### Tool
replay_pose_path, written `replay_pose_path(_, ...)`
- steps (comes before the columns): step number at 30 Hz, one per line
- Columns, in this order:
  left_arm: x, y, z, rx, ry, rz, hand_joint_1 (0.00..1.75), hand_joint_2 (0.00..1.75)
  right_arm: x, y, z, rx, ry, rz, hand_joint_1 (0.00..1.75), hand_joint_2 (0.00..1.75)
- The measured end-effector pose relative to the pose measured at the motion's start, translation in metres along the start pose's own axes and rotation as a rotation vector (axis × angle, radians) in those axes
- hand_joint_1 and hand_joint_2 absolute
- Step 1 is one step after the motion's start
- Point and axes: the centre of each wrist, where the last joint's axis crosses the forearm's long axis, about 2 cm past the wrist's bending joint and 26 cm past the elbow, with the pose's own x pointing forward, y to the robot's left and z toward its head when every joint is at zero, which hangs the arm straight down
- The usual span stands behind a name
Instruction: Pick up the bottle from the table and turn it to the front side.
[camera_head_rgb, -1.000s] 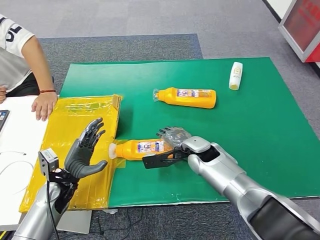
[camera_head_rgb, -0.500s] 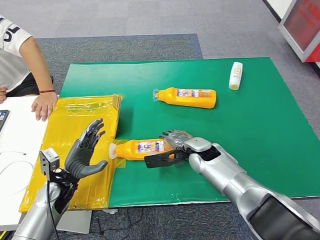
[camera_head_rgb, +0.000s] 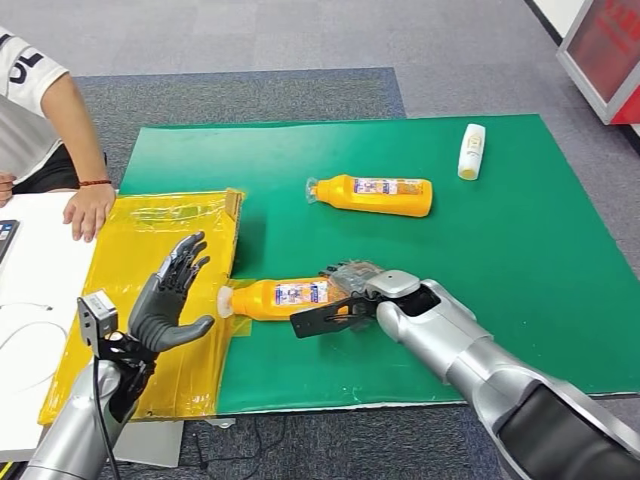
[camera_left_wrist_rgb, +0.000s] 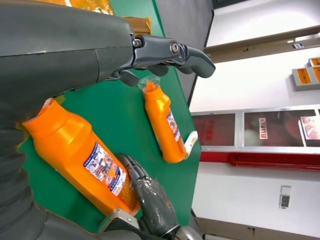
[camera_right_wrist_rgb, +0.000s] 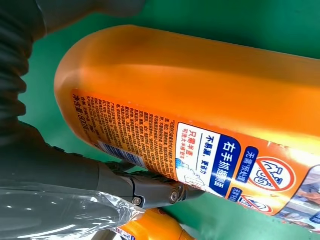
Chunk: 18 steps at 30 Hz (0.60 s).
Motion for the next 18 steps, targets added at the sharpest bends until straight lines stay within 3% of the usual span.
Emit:
replay_pose_path(2,0.0001,0.0002,-0.0003,0.0,-0.001,0.0,0.0,1.75,0.0004,-0.0002,-0.0001,0.0,0.0,0.002,1.31,1.75)
replay_pose_path(5,0.0002,0.0008,-0.001,0.001,-0.001,0.0,0.0,1.75,0.0009,-0.0011,-0.0003,-0.006,0.0,0.001,1.67,1.75)
replay_pose_path(8,0.0002,0.001,-0.0012,0.002,-0.001,0.0,0.0,1.75,0.0012,-0.0009,-0.0004,-0.013,0.002,-0.006,1.75,1.75)
replay_pose_path(18,0.0,0.0008,-0.0012,0.003,-0.002,0.002,0.0,1.75,0.0012,0.0009,-0.0005,-0.025,-0.002,-0.04,1.75,1.75)
